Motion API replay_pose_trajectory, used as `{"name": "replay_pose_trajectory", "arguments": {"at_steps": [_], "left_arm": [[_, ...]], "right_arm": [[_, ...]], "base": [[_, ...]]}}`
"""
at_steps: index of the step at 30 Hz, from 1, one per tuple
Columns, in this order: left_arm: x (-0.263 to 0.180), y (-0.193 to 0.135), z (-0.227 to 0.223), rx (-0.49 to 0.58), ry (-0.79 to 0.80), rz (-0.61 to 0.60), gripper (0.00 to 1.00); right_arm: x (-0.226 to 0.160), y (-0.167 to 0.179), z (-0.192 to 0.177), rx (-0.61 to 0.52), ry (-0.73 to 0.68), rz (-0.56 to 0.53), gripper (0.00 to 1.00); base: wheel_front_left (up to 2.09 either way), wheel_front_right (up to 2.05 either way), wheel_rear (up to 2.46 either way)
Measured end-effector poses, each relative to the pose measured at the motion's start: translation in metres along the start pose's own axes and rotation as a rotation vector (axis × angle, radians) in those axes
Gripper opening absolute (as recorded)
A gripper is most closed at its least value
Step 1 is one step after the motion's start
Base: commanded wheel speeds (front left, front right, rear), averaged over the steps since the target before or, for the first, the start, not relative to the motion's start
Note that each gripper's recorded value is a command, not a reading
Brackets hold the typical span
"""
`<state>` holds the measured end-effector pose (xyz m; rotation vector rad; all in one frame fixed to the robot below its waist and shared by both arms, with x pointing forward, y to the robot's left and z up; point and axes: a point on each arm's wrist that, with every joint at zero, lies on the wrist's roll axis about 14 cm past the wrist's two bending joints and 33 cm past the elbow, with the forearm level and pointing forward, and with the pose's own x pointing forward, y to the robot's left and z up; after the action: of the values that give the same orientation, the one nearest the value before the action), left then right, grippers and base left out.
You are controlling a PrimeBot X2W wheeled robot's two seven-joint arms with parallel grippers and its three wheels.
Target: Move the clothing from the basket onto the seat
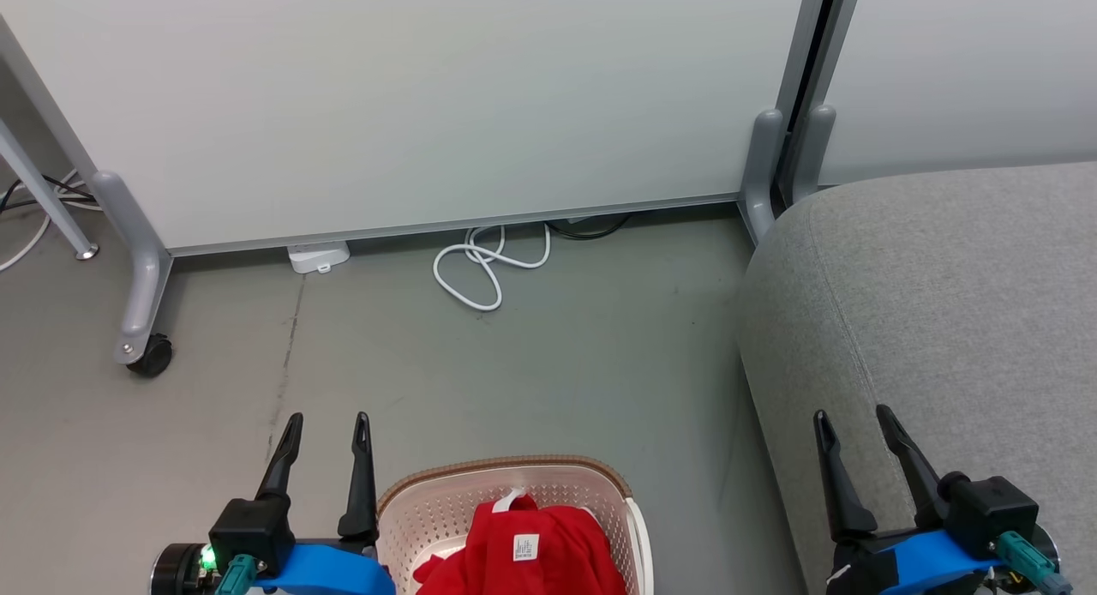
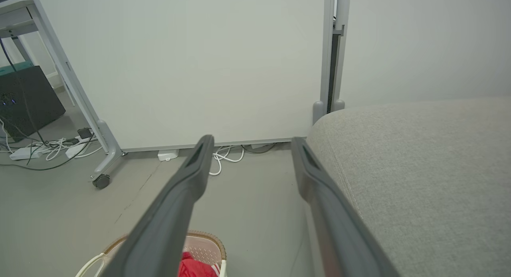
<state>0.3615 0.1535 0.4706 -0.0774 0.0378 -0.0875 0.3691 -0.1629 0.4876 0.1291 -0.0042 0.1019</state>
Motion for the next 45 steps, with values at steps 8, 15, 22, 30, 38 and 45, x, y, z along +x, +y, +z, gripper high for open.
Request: {"name": "replay_pose_trajectory", "arguments": {"at_steps": [8,15,22,30,38,45], "left_arm": [[0.0,0.001,-0.001,0.003,0.003,0.003,1.0],[0.0,0.002,-0.002,0.002,0.004,0.009,1.0],[0.008,-0.004,-0.01,0.004,0.03,-0.015,1.0],[0.044,-0.035,-0.066,-0.026,0.191,-0.108,1.0],[0.074,-0.067,-0.163,0.063,0.458,-0.28,1.0],[0.079,-0.07,-0.245,0.121,0.689,-0.336,1.0]], "right_arm": [[0.001,0.0,-0.001,-0.006,0.001,0.002,1.0],[0.001,0.0,-0.002,0.003,0.002,-0.001,1.0],[-0.002,-0.003,-0.007,0.008,0.016,-0.011,1.0],[0.011,-0.015,-0.007,-0.006,0.014,-0.037,1.0],[0.023,-0.041,-0.027,0.002,0.072,-0.104,1.0],[0.031,-0.061,-0.04,0.02,0.108,-0.16,1.0]], "base": [[0.0,0.0,0.0],[0.0,0.0,0.0],[0.0,0.0,0.0],[0.0,0.0,0.0],[0.0,0.0,0.0],[0.0,0.0,0.0]]}}
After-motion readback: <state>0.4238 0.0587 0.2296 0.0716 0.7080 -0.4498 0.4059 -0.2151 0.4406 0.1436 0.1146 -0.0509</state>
